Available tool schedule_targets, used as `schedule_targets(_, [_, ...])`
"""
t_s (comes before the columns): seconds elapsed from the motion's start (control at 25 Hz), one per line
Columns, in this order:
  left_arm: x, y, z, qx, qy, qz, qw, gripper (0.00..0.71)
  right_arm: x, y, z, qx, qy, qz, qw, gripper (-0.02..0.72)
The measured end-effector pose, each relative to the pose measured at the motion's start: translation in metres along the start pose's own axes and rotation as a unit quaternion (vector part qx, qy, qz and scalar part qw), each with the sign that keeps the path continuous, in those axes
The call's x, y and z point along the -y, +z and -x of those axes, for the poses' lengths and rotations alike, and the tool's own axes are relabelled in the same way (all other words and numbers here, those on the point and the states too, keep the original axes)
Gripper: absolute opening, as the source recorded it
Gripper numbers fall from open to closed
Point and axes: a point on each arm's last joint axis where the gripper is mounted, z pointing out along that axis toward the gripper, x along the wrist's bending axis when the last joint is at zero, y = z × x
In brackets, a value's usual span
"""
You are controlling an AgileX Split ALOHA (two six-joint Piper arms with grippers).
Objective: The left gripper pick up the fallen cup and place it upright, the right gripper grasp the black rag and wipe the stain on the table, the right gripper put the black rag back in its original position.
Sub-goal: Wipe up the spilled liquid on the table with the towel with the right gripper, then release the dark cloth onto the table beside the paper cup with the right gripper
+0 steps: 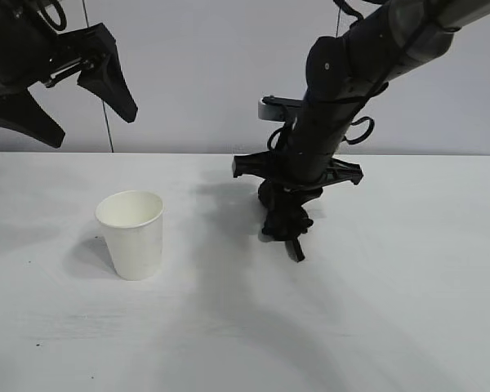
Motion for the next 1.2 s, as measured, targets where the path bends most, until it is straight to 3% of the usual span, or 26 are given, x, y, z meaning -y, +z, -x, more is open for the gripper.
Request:
schedule_targets(0.28, [0.0,0.0,0.0,0.0,0.0,0.0,1.0,0.694,-0.004,-0.008,0.067,0.045,0.052,-0.041,0.997,0.118])
schedule_targets(0.48, [0.0,0.0,0.0,0.0,0.0,0.0,1.0,0.694,0.002,-0.027,0.084,0.057,0.054,-0.077,0.994,0.118])
schedule_targets(0.76, [0.0,0.0,0.0,-0.001,0.001,0.0,1.0,0.694,0.019,-0.082,0.07,0.028,0.067,-0.057,0.996,0.118])
schedule_targets(1.2, [0.002,0.0,0.0,0.002,0.001,-0.009,1.0,0.694,0.052,-0.073,0.023,-0.008,0.038,-0.081,0.996,0.118])
